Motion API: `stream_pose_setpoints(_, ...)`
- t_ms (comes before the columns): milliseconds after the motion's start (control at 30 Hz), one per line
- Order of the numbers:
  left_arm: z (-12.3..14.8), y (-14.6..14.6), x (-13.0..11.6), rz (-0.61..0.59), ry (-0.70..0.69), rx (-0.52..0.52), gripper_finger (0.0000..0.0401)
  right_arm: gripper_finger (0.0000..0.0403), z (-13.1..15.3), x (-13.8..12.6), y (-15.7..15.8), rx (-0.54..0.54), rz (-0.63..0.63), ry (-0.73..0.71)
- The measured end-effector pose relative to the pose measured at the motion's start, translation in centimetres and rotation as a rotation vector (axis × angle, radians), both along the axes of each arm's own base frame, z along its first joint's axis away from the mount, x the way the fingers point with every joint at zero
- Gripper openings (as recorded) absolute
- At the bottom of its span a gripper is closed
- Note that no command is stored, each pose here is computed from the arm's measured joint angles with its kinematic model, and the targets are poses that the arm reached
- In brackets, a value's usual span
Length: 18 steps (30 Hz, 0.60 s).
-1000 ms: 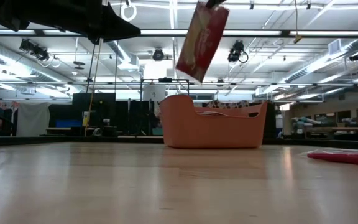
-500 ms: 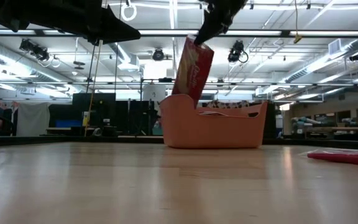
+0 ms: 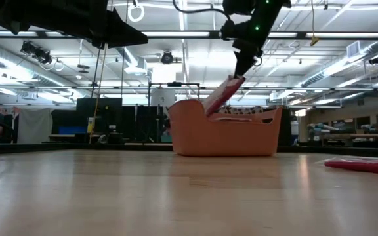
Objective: Sort popcorn bags into baskets
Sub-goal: Put the red popcorn bag into the orange bin
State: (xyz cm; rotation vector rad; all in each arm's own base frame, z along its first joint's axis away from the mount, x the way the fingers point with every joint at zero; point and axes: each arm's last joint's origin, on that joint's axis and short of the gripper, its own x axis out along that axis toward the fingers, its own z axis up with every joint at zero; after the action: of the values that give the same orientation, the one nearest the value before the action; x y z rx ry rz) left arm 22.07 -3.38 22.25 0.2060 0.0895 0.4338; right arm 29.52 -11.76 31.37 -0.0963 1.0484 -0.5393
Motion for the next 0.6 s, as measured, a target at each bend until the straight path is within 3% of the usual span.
stream_pose_setpoints(367,0.0,0.0,0.0,0.000,0.003,0.007,0.0034,0.0030,-0.3,-1.8,-2.8,0.025,-0.109,0.051)
stream_pose_setpoints(600,0.0,0.0,0.0,0.000,0.003,0.008,0.0034,0.0100,-0.7,-2.7,-2.8,0.079,-0.175,0.103)
